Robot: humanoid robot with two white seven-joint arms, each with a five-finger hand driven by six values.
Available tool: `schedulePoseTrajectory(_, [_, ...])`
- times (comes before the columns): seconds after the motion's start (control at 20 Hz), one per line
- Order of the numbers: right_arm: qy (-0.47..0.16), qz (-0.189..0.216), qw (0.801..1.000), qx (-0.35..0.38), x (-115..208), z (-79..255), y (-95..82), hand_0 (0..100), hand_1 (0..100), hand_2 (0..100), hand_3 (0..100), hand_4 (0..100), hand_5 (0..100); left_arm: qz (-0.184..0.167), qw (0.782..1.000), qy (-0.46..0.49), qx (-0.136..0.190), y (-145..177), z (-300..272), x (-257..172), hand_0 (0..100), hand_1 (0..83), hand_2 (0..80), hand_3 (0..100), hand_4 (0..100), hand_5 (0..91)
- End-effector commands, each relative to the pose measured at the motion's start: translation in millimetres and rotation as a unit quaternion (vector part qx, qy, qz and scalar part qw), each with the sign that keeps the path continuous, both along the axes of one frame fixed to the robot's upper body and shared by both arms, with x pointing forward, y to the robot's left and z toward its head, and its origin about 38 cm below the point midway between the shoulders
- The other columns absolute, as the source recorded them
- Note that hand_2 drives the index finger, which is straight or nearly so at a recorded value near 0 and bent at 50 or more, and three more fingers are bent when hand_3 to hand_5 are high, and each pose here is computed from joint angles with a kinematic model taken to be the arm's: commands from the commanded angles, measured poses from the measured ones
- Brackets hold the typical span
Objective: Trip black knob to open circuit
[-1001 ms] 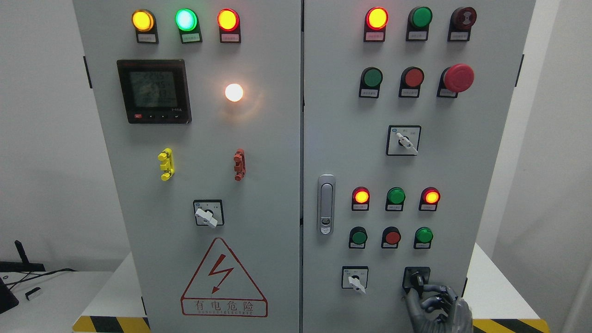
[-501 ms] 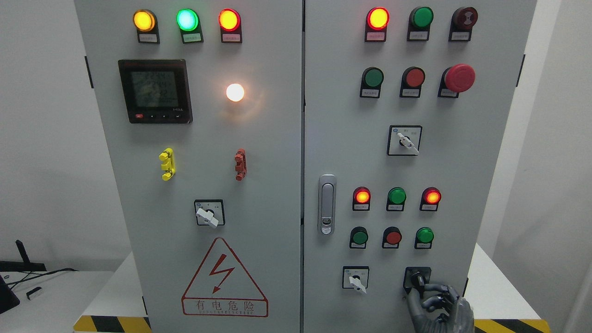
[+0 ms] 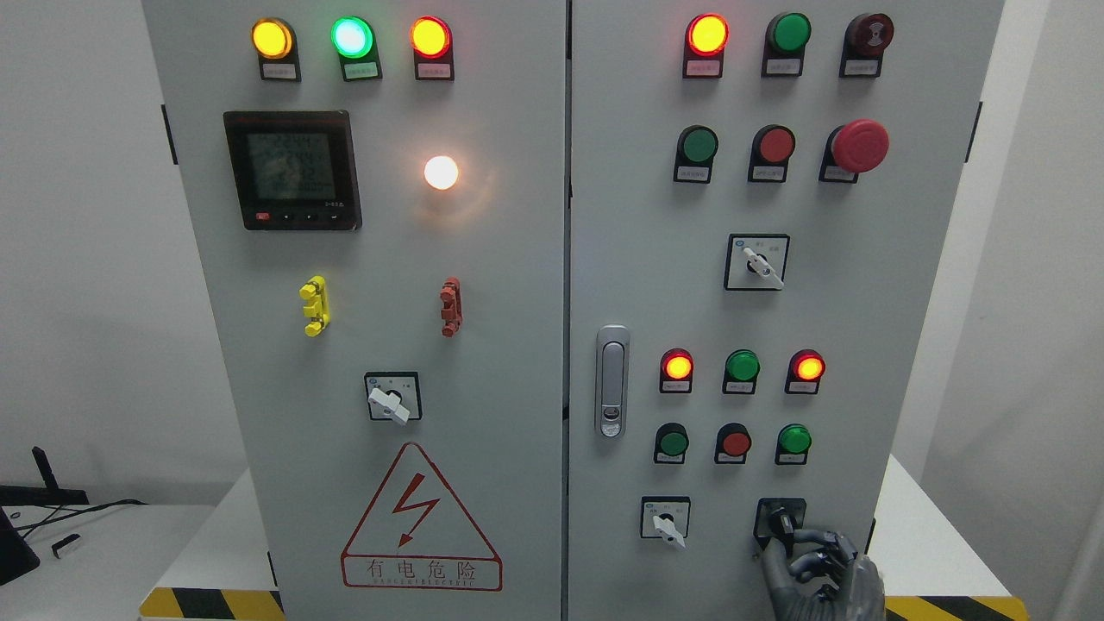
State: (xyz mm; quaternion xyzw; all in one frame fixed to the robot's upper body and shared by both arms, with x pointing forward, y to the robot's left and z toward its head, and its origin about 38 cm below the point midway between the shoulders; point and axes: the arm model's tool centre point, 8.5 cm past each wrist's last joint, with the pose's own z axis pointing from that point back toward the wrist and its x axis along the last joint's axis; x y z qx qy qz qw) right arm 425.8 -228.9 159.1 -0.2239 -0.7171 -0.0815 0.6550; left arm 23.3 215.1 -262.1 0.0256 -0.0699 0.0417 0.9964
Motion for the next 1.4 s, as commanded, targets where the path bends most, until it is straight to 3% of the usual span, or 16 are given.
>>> schedulePoseTrajectory(0.0, [0.0, 0.015, 1.0, -0.001, 0.7, 0.4, 11.3, 55, 87, 51, 81, 80, 92, -0.015, 1.0, 0.001, 0.0, -0.1, 0.0, -0.2, 12, 38.9, 0.0, 0, 0, 0.0])
schedulePoseTrajectory(1.35, [-0.005, 0.014, 1.0, 0.0, -1.2, 0.3, 10.9, 60, 89, 52, 81, 80, 93, -0.015, 1.0, 0.0, -0.001, -1.1, 0.0, 0.3, 12, 38.9, 0.0, 0, 0, 0.0])
